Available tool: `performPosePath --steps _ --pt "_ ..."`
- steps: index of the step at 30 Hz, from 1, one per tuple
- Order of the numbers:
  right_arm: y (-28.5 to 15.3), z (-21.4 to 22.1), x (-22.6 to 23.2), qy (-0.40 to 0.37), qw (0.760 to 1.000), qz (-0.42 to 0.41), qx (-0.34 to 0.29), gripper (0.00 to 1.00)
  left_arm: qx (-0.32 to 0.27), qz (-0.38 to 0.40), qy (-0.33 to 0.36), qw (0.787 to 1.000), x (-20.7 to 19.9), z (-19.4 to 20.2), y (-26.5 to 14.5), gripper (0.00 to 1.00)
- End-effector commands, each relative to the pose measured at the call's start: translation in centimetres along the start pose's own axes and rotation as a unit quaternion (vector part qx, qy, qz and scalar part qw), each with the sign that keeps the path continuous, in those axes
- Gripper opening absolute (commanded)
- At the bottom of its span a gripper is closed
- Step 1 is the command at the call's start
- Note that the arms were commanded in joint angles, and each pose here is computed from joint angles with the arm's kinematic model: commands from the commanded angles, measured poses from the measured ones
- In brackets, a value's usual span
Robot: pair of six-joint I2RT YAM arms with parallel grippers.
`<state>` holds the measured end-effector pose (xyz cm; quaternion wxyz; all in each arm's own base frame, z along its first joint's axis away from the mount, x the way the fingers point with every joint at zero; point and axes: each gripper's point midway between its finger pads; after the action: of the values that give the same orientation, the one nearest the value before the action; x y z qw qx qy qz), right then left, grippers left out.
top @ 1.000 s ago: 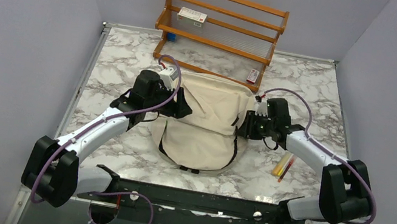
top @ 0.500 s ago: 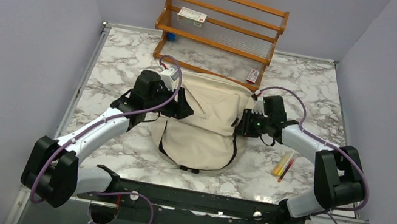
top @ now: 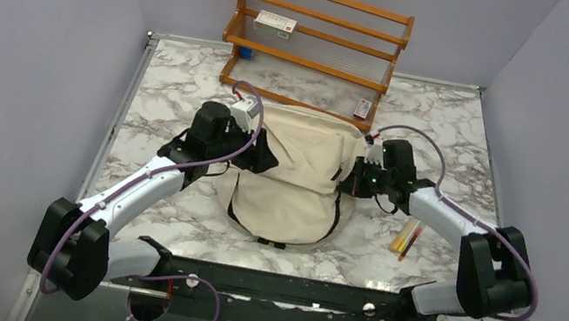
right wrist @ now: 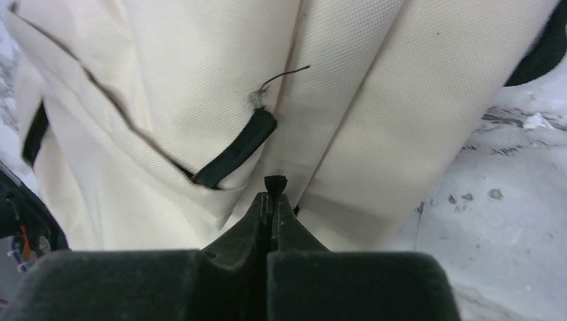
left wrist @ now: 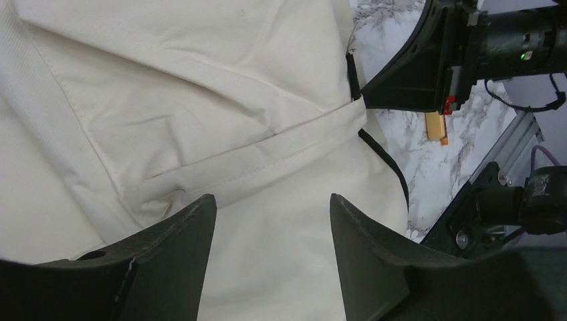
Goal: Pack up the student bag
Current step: Zip the student bag at the center of the board.
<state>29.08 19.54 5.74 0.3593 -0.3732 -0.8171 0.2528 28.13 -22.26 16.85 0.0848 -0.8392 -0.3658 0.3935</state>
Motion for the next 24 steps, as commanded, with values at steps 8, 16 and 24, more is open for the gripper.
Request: performPosePath --steps 8,16,24 --pt "-7.1 -4.3 3.2 -0.028 0.99 0.004 -0.141 0.0 -0.01 0.078 0.215 0.974 -5.4 1.1 -0.1 0.71" --pt "-9.0 -4.6 5.2 -0.043 0.984 -0.034 -0.17 0.01 0.011 0.115 0.32 0.94 -7.4 3.1 1.5 0.73" --pt "-10.3 -5.5 7.0 -0.039 0.977 -0.071 -0.196 0.01 -0.019 0.076 0.38 0.922 -6.7 1.6 3.8 0.71"
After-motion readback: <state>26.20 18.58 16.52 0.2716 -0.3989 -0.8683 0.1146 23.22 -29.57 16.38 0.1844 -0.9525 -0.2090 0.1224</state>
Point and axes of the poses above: each gripper's point midway between its finger pads, its own y axis out along the fingers, its own x axis along the line the jaws close on, z = x × y, and after that the axes turned 8 degrees about -y, right-handed
